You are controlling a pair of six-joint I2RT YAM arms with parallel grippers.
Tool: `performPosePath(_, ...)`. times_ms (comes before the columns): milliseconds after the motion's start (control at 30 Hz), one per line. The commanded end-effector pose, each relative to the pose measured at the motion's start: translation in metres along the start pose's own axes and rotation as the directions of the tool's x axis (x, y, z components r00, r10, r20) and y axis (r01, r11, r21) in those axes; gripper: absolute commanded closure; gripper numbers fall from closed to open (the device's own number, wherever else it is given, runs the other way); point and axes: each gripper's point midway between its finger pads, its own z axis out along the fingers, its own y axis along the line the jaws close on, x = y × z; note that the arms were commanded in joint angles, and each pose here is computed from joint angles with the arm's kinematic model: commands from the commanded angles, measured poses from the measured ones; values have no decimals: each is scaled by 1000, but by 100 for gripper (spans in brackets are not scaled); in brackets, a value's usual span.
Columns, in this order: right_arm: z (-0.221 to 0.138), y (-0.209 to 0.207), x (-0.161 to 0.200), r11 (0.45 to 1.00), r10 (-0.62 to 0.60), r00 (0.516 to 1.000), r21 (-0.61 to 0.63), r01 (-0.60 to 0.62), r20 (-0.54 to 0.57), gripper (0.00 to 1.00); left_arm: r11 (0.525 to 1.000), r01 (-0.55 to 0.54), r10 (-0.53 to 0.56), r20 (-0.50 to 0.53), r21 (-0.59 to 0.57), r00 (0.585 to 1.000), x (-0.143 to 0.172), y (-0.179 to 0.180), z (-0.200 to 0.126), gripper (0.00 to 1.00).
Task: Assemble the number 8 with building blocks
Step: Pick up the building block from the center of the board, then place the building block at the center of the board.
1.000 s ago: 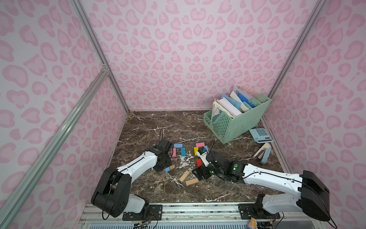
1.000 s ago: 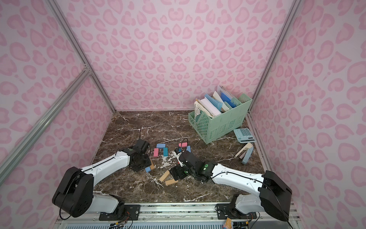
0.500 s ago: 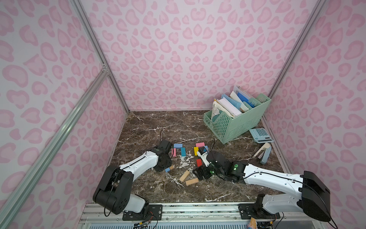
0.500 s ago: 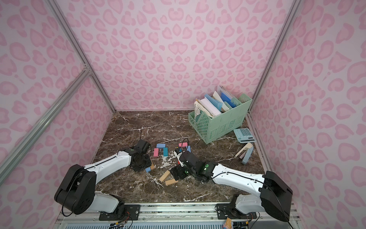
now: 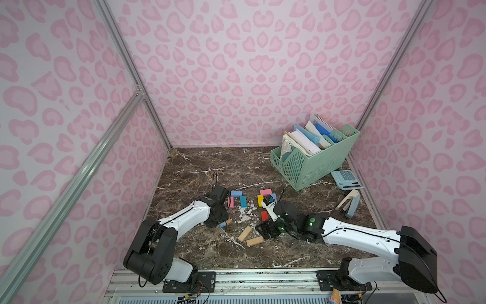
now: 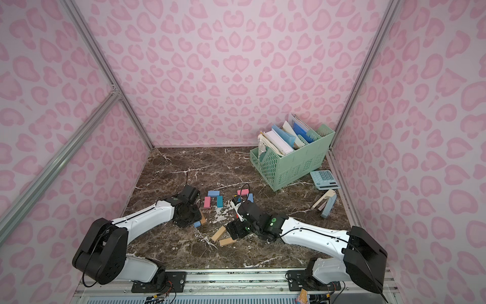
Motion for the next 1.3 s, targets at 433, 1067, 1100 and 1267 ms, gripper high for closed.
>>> performPosePath(433, 2, 2, 1, 1000, -4, 1000, -14, 4, -5, 9, 999, -4, 3, -26, -37, 1000, 7, 9, 10, 64)
performPosePath(1067, -28, -8, -17, 999, 14, 993, 33, -18, 120, 9, 944, -330, 327, 76, 25, 942, -15, -45, -64, 92)
performPosePath(1100, -32, -11, -18, 999, 20, 991, 42, -25, 136, 9, 931, -363, 361, 68, 29, 930, -12, -52, -64, 92)
performPosePath(1267, -57, -28, -17, 994, 76, 972, 61, -91, 223, 8, 857, -513, 515, -18, 49, 857, 6, -87, -50, 91)
